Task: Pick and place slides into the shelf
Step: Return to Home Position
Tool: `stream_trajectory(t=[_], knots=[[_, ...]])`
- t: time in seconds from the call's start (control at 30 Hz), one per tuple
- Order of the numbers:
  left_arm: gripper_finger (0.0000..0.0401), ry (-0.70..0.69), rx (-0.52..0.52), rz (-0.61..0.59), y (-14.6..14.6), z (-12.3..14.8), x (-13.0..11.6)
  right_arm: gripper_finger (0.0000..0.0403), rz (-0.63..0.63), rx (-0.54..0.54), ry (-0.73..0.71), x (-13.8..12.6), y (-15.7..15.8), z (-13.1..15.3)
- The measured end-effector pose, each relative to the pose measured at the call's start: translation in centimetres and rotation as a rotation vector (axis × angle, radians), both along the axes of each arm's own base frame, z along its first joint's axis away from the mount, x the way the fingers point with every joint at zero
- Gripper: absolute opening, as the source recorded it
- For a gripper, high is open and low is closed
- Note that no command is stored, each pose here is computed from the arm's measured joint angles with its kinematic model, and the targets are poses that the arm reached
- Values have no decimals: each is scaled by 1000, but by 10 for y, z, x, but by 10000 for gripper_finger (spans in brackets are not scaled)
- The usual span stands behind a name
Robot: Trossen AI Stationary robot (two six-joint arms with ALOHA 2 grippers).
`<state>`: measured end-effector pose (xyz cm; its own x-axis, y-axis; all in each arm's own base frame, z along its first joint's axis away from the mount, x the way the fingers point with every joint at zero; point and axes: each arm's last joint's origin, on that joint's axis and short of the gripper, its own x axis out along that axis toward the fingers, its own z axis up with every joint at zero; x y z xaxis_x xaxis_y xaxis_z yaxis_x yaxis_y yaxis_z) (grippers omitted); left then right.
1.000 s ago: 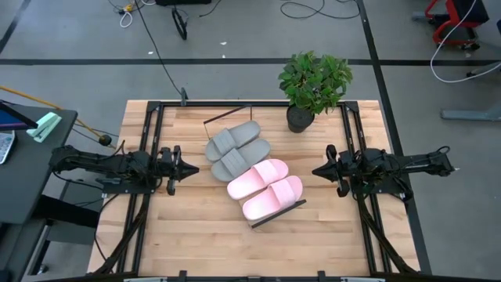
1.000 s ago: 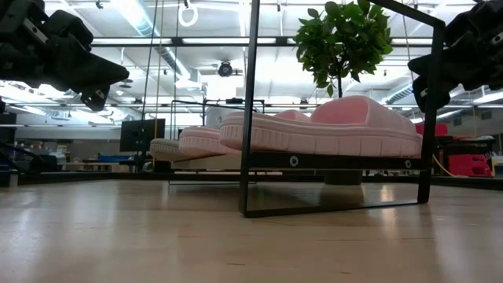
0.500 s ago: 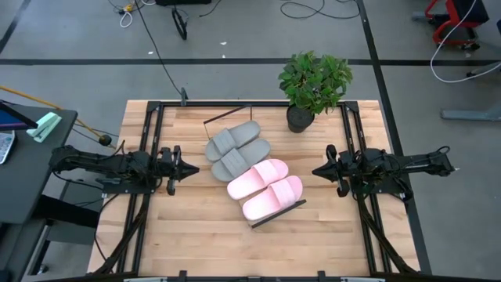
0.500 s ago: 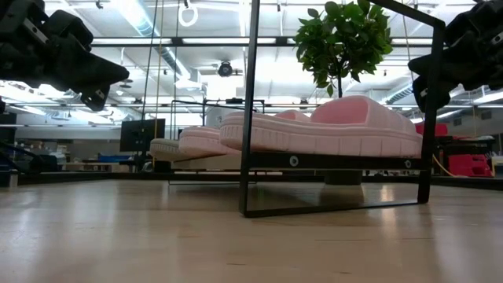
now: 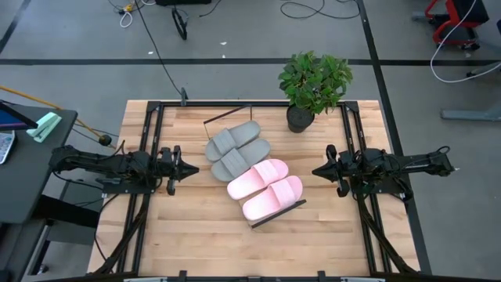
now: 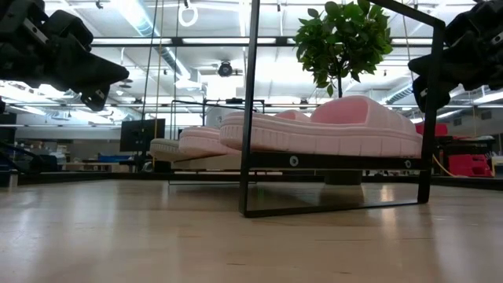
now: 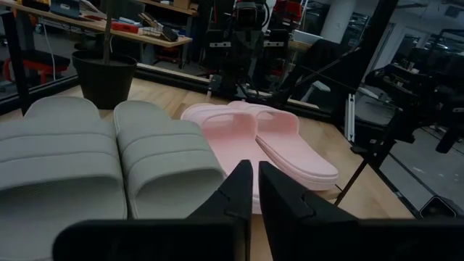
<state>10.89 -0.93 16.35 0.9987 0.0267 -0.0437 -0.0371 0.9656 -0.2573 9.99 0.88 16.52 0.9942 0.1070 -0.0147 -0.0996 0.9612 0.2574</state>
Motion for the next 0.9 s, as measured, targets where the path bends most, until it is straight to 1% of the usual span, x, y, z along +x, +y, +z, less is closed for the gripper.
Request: stream_trajectory(t=[0.23, 0.63, 0.9], knots=[[23, 1, 0, 0, 0, 0, 0, 20, 0, 0, 0, 0, 0, 0], [40, 0, 0, 0, 0, 0, 0, 20, 0, 0, 0, 0, 0, 0], [30, 0, 0, 0, 0, 0, 0, 18, 0, 0, 1, 0, 0, 0]])
